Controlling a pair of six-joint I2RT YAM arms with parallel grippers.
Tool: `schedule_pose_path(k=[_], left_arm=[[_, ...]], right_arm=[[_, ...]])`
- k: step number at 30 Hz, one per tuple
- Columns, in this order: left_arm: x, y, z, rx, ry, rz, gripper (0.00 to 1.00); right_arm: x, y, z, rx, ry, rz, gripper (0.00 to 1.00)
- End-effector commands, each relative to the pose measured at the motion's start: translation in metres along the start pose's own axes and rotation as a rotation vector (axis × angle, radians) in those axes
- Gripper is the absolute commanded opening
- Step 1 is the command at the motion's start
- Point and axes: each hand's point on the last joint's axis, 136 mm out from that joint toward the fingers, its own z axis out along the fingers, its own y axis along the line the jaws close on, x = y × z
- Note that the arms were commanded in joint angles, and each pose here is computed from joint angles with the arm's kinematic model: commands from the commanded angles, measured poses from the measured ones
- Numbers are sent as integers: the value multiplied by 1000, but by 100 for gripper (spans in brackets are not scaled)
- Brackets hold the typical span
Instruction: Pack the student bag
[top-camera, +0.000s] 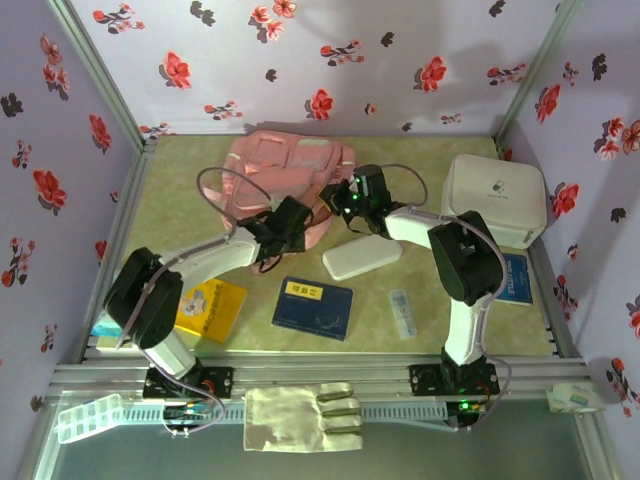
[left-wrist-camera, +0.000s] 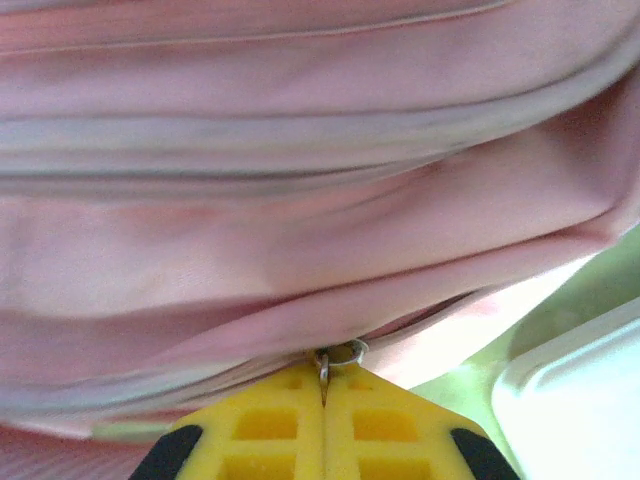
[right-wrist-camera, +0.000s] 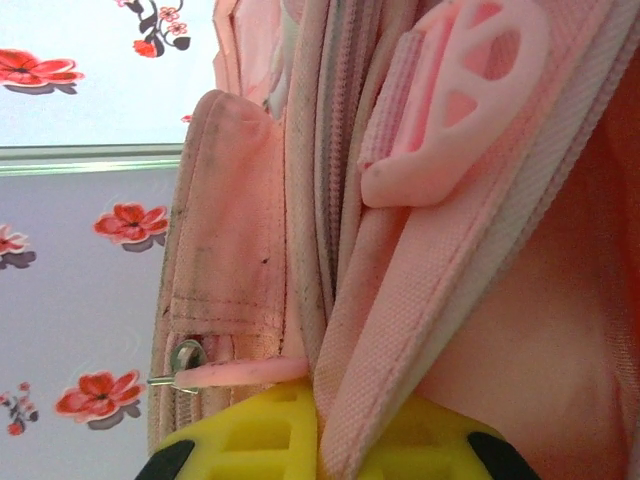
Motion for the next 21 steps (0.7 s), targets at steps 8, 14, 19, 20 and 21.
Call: schedule_pose_path(k=[8,14,19,20,21], left_arm=[[4,52,-11,50,-14,-84,0],[-12,15,-20,197,1,-25,0],[-23,-16,-30,273,29,29,0],[-25,-19,-31,273,36,33,0],[-25,-21,-31,265,54,34,0]], right_arm=[[-61,-3,-18,62,-172,-94,11],[-51,10,-30,59,-107,-109,37],[-39,-6,-64,185,-99,-140,53],[-39,-11,-72,221,-107,-143,54],[-38,-16,-81,258,-121,-146,54]])
